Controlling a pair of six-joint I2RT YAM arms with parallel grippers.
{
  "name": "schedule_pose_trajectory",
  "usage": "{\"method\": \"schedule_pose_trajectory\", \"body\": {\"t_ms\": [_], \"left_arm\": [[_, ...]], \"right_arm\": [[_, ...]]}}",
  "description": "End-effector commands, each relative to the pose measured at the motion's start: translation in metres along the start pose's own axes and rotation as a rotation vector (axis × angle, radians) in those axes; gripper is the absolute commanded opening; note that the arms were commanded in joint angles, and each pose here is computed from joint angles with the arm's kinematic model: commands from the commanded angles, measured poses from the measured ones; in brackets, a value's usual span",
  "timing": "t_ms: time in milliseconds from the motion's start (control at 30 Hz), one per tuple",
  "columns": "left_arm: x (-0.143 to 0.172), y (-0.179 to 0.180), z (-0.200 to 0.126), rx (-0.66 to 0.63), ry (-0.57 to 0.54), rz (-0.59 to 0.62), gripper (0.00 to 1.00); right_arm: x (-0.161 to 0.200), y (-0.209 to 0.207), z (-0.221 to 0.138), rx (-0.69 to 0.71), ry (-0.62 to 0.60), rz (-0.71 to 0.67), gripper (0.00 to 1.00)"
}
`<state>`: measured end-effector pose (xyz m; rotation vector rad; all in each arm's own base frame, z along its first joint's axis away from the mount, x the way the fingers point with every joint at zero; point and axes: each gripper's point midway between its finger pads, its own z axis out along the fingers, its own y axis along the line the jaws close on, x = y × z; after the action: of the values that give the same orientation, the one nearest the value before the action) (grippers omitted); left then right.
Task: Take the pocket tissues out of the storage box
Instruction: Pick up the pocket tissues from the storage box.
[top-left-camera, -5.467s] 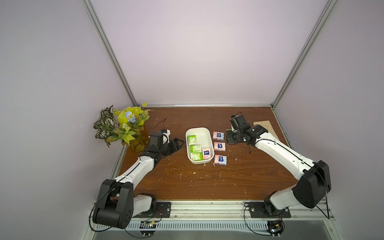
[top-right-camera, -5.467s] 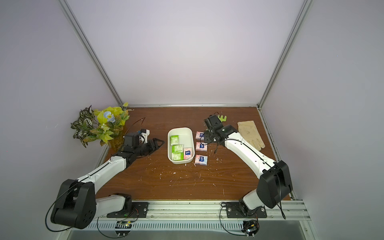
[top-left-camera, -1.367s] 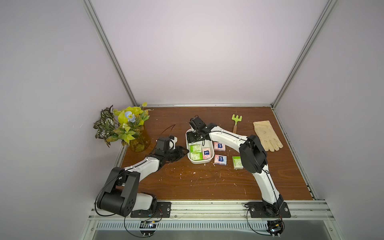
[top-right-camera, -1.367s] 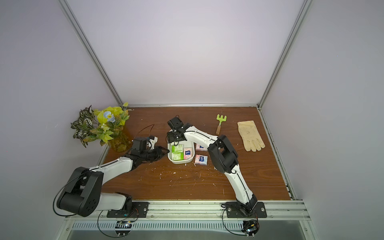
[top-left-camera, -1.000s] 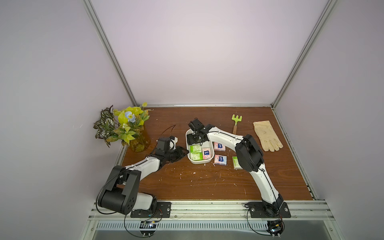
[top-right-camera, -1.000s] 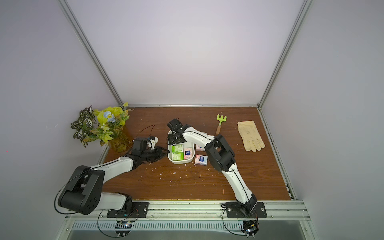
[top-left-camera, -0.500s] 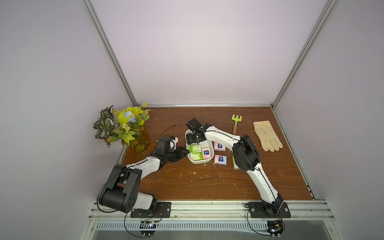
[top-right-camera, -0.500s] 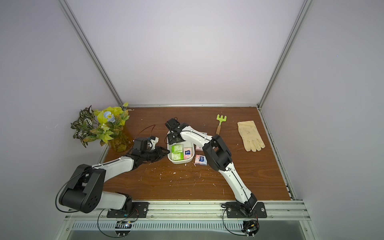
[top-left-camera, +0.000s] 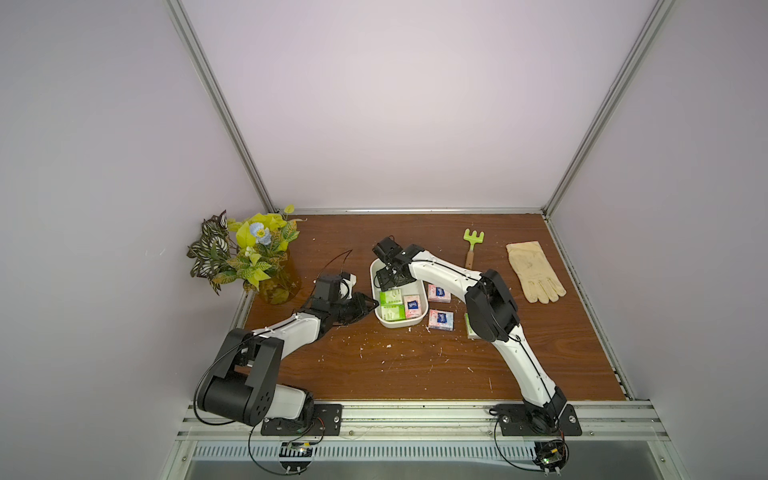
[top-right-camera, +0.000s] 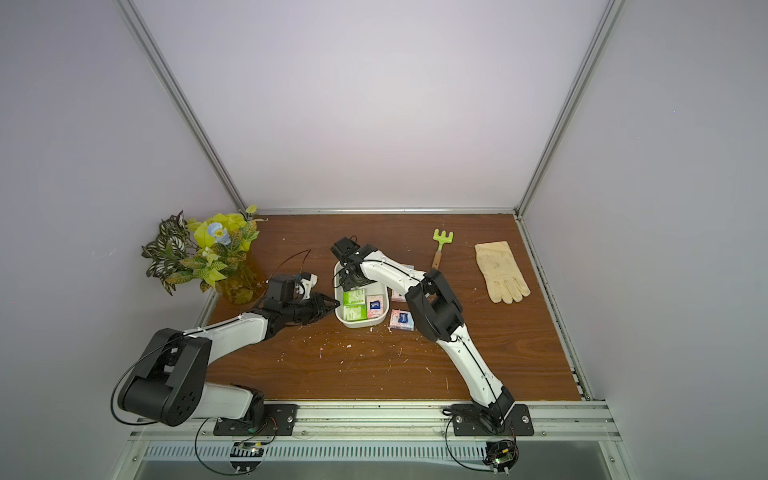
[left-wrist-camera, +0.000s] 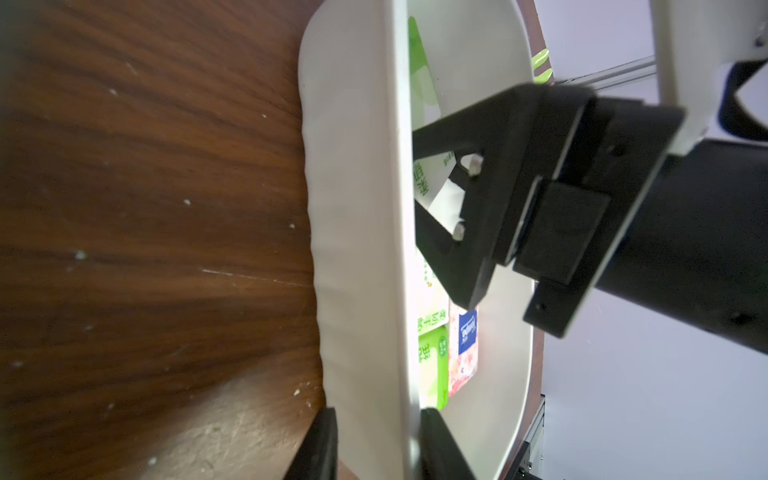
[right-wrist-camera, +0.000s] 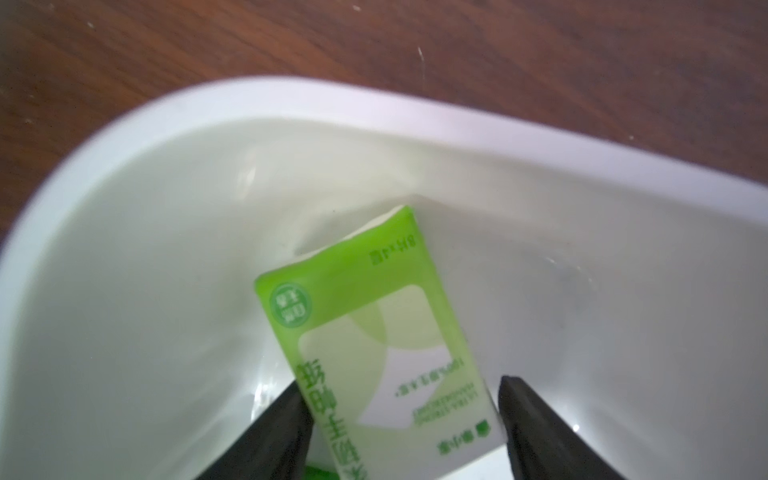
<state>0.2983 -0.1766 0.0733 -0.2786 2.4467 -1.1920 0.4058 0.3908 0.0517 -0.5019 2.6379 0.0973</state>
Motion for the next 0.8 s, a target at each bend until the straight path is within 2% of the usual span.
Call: {"method": "schedule_pose_trajectory", "body": {"t_ms": [0, 333, 567, 767], "left_arm": [[0.003, 0.001, 0.0, -0.016, 0.007, 0.019, 0.29], [0.003, 0.003, -0.001, -0.023, 0.007, 0.017, 0.29], [0.002, 0.002, -0.001, -0.027, 0.007, 0.018, 0.29], [-0.003, -0.001, -0.003, -0.029, -0.012, 0.027, 0.31]], "right_arm": [[-0.006, 0.005, -0.001, 0.001, -0.004, -0.038, 0.78], [-0.009, 0.011, 0.012, -0.019, 0.017, -0.074, 0.78], [-0.011, 0.009, 0.005, -0.017, 0.011, -0.069, 0.59], [-0.029, 0.013, -0.02, -0.05, -0.043, -0.056, 0.53]]}}
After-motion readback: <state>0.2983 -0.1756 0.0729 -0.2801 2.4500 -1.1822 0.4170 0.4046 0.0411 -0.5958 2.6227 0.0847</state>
